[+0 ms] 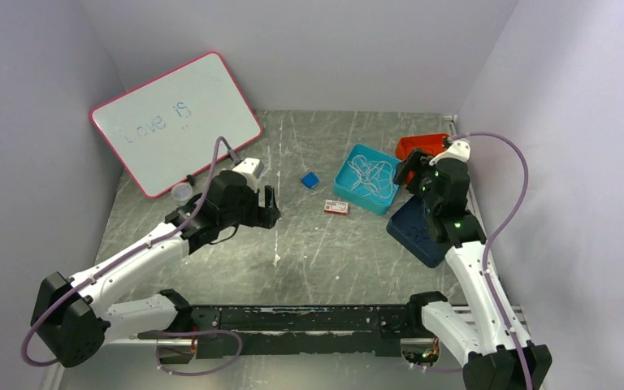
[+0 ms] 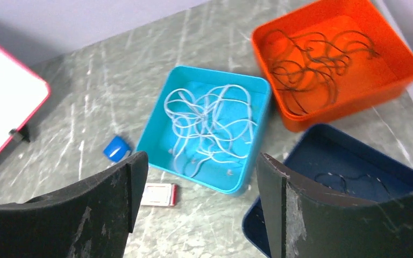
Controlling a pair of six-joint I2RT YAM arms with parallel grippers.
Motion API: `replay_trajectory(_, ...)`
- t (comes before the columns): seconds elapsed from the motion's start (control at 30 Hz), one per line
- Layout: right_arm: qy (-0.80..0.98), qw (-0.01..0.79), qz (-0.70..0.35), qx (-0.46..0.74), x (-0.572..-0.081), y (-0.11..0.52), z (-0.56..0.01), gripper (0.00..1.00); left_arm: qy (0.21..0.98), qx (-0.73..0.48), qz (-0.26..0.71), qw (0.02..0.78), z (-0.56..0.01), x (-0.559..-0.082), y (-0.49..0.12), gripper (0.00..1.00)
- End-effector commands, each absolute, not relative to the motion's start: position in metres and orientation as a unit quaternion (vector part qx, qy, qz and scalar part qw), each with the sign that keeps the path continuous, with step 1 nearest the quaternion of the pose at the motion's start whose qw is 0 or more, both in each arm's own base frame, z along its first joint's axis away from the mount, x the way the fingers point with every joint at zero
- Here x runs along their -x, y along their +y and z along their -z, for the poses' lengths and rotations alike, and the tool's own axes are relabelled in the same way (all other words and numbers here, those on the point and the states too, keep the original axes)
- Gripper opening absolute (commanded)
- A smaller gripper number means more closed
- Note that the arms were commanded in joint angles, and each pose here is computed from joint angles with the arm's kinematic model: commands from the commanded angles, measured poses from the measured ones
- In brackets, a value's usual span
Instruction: Untangle the cables
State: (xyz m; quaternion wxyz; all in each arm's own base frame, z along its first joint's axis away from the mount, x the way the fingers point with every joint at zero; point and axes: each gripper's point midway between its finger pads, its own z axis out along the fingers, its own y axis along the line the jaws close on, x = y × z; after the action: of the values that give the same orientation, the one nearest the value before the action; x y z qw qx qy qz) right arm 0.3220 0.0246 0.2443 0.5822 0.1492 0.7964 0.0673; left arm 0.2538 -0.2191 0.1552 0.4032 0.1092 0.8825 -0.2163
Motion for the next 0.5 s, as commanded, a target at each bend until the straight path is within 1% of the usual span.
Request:
replay_trajectory(0.0,0.788,0.599,-0.133,-0.050,-0.322,0.062,-0.269,0.81,0.862,-0.068,0.220,0.451,-0.188,-0.270,-0.209,0.89)
replay_trajectory(0.17,0.782,0.603,-0.158,0.001,-0.316,0.099,-0.276,0.99,0.848,-0.037,0.202,0.489,-0.210,-0.269,-0.189,0.95)
replay_trajectory(0.23,0.780,0.604,-0.161,0.028,-0.312,0.122,-0.276,1.00,0.842,-0.020,0.196,0.502,-0.216,-0.266,-0.177,1.00)
replay_trajectory(0.37,0.778,0.599,-0.173,0.076,-0.295,0.162,-0.271,1.00,0.826,0.021,0.194,0.529,-0.228,-0.252,-0.153,0.99)
replay_trajectory(0.47,0.767,0.608,-0.177,0.100,-0.285,0.173,-0.261,1.00,0.802,0.034,0.209,0.558,-0.235,-0.240,-0.140,1.00)
